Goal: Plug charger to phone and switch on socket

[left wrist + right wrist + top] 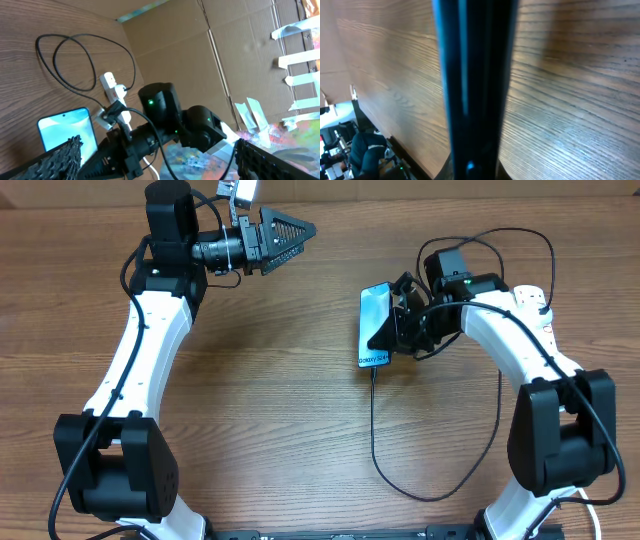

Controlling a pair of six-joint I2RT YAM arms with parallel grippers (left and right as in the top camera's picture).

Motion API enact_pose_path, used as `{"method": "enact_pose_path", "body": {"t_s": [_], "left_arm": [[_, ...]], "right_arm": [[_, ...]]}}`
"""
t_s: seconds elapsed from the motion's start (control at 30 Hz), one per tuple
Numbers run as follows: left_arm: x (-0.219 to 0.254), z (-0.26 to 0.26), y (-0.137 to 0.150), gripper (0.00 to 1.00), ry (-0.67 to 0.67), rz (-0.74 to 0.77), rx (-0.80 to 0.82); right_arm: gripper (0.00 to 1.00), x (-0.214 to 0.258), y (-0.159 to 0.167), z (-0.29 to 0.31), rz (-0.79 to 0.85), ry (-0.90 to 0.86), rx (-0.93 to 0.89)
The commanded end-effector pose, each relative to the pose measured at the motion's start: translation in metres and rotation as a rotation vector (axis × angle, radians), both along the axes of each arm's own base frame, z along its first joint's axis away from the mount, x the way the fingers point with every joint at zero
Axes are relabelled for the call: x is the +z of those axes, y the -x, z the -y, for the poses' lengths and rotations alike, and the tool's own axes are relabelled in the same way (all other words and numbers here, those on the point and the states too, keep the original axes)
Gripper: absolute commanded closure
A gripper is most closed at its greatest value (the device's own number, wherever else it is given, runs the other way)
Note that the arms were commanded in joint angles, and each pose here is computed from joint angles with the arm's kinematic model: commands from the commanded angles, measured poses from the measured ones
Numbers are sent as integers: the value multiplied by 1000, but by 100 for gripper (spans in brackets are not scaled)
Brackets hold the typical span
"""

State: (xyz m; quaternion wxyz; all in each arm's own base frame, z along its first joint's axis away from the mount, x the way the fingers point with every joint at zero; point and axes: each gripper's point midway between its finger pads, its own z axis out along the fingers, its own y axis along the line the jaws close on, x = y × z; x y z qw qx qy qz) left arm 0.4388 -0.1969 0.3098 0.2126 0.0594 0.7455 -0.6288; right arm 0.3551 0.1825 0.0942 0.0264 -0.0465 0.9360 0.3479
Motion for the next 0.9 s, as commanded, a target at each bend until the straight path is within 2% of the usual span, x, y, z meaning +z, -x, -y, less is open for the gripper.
{"method": "enact_pose_path", "body": {"t_s": [0.0, 0.5, 0.87], "left_arm": [[8, 1, 2, 0, -4, 42, -2], [9, 1, 2, 0, -4, 42, -2], [8, 1, 2, 0, -4, 42, -2]], "right_arm": [[96, -3, 0, -2, 20, -20, 6], [96, -67, 19, 0, -124, -6, -6], [95, -71, 22, -7, -141, 0, 1]]}}
